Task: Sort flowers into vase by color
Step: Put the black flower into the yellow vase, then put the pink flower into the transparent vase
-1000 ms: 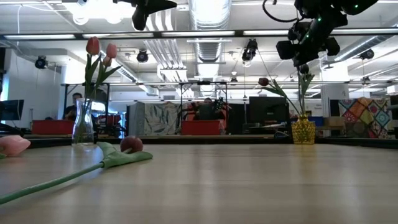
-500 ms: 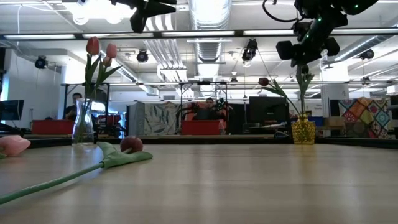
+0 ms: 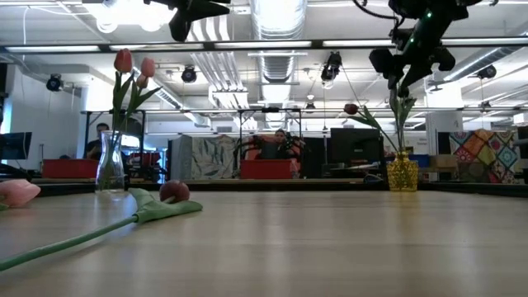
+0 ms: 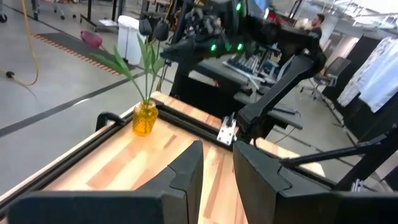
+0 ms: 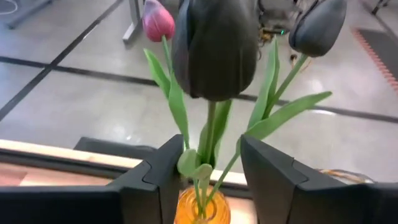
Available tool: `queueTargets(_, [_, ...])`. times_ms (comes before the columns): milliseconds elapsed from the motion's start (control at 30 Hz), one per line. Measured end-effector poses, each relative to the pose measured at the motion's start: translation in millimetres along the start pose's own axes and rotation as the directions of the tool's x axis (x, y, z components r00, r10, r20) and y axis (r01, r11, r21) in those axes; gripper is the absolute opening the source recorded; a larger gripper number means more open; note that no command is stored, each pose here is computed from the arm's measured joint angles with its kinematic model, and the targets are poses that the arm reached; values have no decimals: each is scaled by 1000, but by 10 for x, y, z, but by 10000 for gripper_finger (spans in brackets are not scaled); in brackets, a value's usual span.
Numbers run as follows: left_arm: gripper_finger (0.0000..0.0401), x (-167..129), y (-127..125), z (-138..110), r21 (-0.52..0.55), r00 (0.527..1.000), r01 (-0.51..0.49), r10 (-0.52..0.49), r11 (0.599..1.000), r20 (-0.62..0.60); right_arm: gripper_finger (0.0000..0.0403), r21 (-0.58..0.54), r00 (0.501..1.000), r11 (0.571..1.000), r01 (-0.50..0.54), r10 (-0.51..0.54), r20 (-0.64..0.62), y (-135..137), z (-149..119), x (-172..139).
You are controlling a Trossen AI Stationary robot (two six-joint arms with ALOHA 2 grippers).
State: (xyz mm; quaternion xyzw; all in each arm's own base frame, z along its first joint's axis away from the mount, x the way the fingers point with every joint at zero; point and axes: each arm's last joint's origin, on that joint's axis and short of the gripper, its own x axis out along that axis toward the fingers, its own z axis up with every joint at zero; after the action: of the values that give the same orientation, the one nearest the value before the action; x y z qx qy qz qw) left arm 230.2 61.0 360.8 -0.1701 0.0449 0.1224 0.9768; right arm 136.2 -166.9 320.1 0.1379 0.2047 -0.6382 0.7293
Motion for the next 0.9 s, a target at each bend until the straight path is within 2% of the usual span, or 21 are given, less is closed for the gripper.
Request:
queueTargets(267, [74, -7, 8, -22, 2, 1000, -10, 10, 1000, -24, 205, 30, 997, 999, -41, 43, -62, -40, 134, -148])
queueTargets(367, [74, -22, 11, -11, 1, 1000, -11, 11, 1000, -18, 216, 6, 995, 998, -59, 60, -75, -57, 194, -210])
queueTargets(667, [74, -118, 8, 11, 2, 999, -38, 38, 999, -14, 219, -95, 988, 987, -133, 125, -89, -137, 454, -483])
queueTargets(833, [74, -193, 0, 27, 1, 999, -39, 39, 999, -16, 219, -156, 973, 966, -207, 186, -139, -221, 583, -707])
queueTargets(900, [74, -209, -2, 33, 1, 999, -38, 38, 999, -13, 212, -174, 956, 946, -273, 246, -158, -226, 609, -760])
